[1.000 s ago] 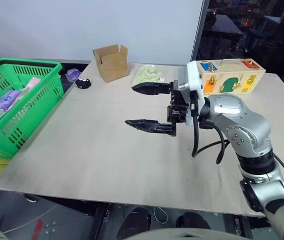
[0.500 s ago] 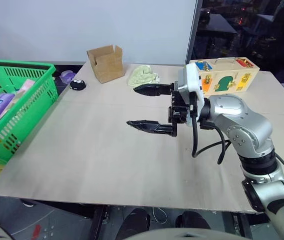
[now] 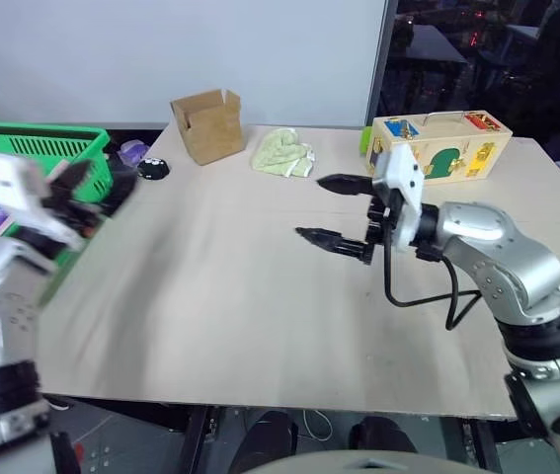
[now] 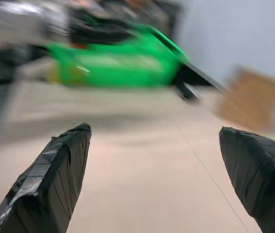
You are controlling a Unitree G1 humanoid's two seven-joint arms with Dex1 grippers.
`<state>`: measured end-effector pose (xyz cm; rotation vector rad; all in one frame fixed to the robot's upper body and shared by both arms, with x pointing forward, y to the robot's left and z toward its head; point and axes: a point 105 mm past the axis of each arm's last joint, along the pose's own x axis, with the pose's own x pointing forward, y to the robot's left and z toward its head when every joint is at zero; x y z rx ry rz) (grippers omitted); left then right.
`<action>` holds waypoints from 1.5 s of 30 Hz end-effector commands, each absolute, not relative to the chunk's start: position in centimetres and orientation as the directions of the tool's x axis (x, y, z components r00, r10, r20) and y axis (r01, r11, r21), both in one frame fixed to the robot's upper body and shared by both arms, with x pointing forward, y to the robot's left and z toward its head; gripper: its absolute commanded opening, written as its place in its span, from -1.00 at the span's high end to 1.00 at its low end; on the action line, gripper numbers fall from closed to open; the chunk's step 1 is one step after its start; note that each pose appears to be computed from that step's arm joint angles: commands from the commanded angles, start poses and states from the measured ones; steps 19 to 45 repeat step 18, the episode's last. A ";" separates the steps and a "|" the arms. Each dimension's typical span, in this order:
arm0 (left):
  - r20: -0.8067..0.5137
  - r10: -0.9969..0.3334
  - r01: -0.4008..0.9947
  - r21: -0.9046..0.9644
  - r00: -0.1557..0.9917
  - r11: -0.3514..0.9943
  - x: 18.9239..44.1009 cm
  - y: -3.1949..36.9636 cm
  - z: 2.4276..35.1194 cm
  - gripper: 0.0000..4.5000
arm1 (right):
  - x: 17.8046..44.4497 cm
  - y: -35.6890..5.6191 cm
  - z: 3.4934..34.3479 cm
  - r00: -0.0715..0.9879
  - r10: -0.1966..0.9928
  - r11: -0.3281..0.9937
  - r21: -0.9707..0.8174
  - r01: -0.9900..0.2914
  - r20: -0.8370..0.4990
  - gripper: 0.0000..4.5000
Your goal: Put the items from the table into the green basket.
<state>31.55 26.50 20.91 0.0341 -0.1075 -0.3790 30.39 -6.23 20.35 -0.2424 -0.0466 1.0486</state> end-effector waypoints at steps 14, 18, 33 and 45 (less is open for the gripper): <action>-0.127 -0.453 0.459 0.020 0.882 0.888 27.2 19.2 14.6 -0.97 | 28.9 -17.5 15.2 0.836 0.506 0.789 -0.278 -0.548 -0.212 -1.00; -0.144 -0.449 0.455 0.010 0.882 0.891 26.8 19.3 13.9 -0.97 | 28.9 -18.0 14.7 0.837 0.501 0.795 -0.265 -0.546 -0.220 -1.00; -0.144 -0.449 0.455 0.010 0.882 0.891 26.8 19.3 13.9 -0.97 | 28.9 -18.0 14.7 0.837 0.501 0.795 -0.265 -0.546 -0.220 -1.00; -0.144 -0.449 0.455 0.010 0.882 0.891 26.8 19.3 13.9 -0.97 | 28.9 -18.0 14.7 0.837 0.501 0.795 -0.265 -0.546 -0.220 -1.00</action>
